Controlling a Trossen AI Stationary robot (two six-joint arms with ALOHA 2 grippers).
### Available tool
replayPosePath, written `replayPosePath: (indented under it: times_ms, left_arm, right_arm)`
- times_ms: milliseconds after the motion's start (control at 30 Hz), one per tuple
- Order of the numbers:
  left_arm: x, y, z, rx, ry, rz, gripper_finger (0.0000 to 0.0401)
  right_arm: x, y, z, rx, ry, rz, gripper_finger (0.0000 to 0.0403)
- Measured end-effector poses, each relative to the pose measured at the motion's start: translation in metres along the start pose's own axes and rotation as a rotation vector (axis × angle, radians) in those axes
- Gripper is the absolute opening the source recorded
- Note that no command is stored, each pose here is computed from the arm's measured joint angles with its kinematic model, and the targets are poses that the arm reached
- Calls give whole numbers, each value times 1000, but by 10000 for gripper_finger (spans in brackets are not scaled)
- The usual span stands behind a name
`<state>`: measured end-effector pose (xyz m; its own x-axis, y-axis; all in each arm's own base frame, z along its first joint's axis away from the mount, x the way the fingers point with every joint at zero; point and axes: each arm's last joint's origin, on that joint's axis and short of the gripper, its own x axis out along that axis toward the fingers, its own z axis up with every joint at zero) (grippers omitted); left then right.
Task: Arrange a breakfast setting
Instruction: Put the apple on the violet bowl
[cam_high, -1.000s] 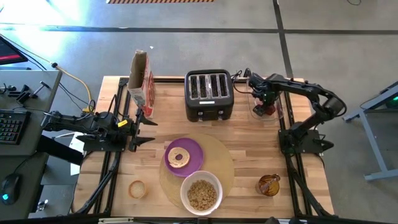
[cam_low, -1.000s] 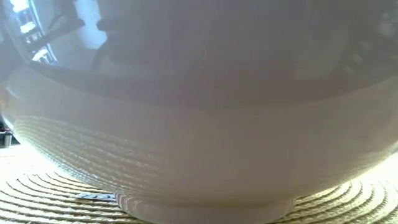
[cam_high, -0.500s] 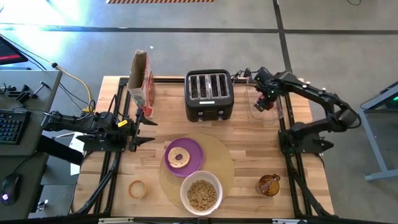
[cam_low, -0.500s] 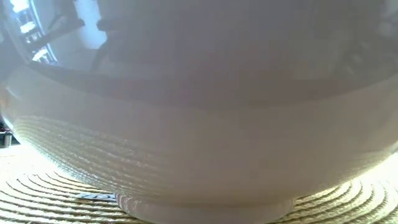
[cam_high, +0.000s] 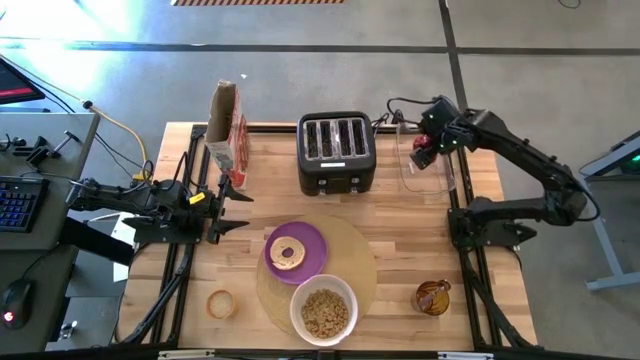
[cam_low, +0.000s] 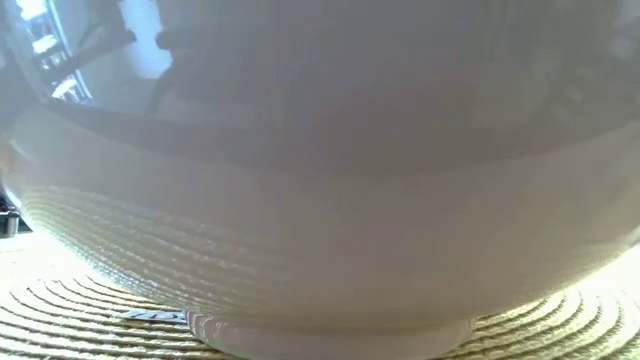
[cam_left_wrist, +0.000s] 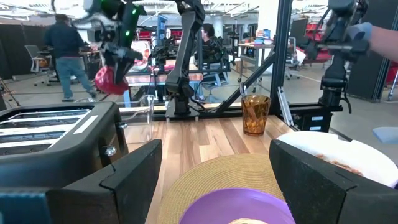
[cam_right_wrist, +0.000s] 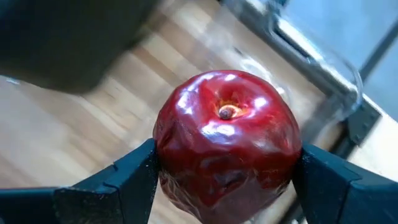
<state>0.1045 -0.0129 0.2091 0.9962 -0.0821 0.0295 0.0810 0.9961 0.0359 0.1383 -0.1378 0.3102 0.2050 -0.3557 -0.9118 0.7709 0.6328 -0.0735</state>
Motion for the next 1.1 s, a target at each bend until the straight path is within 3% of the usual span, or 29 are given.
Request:
replayPosePath:
  times_ms: [500, 1100]
  left_arm:
    - [0, 0, 0, 0, 0, 0, 287]
    - [0, 0, 0, 0, 0, 0, 287]
  right_arm:
    - [-50, 57, 15, -35, -266, 240, 278]
    - [-94, 142, 5, -177, -590, 616, 278]
